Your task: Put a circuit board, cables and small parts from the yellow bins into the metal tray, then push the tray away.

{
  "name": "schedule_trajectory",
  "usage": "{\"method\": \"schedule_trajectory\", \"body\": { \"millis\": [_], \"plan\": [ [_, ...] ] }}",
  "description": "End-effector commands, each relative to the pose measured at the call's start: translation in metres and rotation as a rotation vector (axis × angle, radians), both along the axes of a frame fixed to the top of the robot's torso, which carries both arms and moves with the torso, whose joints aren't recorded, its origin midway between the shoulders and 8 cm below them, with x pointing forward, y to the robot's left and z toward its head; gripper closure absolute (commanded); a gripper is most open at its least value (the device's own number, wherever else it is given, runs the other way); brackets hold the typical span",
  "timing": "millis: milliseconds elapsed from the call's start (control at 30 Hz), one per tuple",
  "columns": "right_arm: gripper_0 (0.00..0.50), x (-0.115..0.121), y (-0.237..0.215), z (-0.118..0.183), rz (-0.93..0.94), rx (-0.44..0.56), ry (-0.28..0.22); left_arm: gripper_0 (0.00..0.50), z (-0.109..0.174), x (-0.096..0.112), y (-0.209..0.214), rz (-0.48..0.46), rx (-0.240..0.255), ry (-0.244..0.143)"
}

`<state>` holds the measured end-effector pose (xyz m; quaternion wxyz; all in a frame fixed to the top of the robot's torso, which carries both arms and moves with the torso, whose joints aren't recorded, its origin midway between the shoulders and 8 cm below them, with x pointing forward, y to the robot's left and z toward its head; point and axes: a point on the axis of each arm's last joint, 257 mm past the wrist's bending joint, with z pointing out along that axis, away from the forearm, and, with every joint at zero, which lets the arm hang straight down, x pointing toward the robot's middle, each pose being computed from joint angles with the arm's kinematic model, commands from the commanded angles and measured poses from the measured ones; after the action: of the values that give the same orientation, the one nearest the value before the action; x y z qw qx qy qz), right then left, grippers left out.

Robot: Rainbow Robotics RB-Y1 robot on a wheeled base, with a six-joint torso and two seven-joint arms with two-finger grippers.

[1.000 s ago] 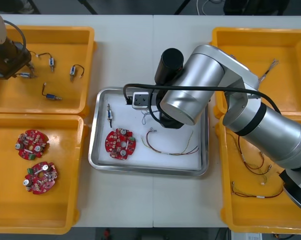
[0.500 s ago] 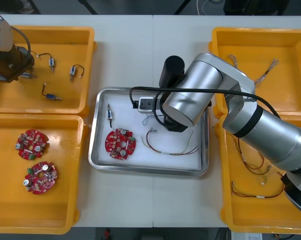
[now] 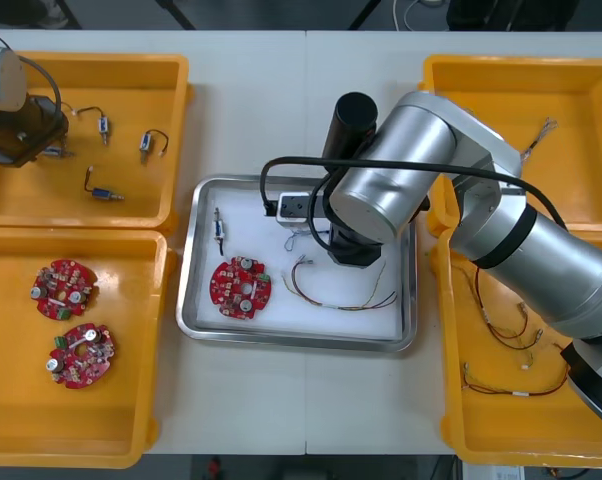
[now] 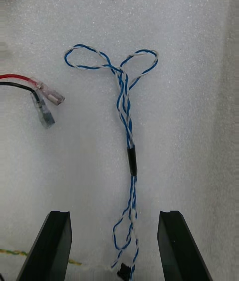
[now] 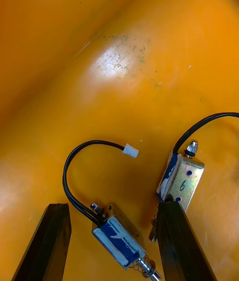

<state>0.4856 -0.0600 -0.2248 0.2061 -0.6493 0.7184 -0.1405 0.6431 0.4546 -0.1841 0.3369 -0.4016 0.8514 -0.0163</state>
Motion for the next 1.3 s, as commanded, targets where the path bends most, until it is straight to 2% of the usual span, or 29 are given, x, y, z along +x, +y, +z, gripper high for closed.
{"method": "schedule_trajectory", "body": {
  "millis": [33, 200, 333, 467, 567, 600, 733, 1000, 1167, 1300],
  "plan": [
    [0.000, -0.014, 0.013, 0.035, 0.028, 0.057, -0.022, 0.000, -0.037, -0.017, 0.006, -0.051, 0.061, 0.071],
    [0.000, -0.030, -0.001, 0.050, -0.009, 0.081, -0.012, 0.000, -0.042, -0.019, 0.007, -0.045, 0.059, 0.078],
    [0.000, -0.043, -0.026, 0.060, -0.074, 0.061, -0.011, 0.000, -0.044, -0.020, 0.005, -0.044, 0.047, 0.078],
    [0.000, -0.036, -0.038, 0.079, -0.137, 0.128, -0.070, 0.000, -0.042, -0.019, 0.003, -0.047, 0.045, 0.076],
    [0.000, -0.034, -0.051, 0.087, -0.190, 0.180, -0.086, 0.000, -0.043, -0.019, 0.002, -0.048, 0.041, 0.076],
    [0.000, -0.033, -0.054, 0.089, -0.201, 0.190, -0.090, 0.051, -0.044, -0.020, 0.002, -0.048, 0.038, 0.078],
    [0.000, -0.027, -0.074, 0.106, -0.275, 0.264, -0.122, 0.499, -0.043, -0.018, -0.001, -0.051, 0.028, 0.073],
    [0.000, -0.020, -0.121, 0.126, -0.451, 0.400, -0.159, 0.500, -0.042, -0.017, -0.004, -0.053, 0.020, 0.070],
    [0.000, -0.025, -0.157, 0.137, -0.653, 0.534, -0.200, 0.500, -0.040, -0.018, -0.006, -0.054, 0.008, 0.072],
    [0.000, -0.033, -0.184, 0.135, -0.779, 0.589, -0.219, 0.500, -0.026, -0.022, -0.007, -0.058, -0.002, 0.088]
  ]
}}
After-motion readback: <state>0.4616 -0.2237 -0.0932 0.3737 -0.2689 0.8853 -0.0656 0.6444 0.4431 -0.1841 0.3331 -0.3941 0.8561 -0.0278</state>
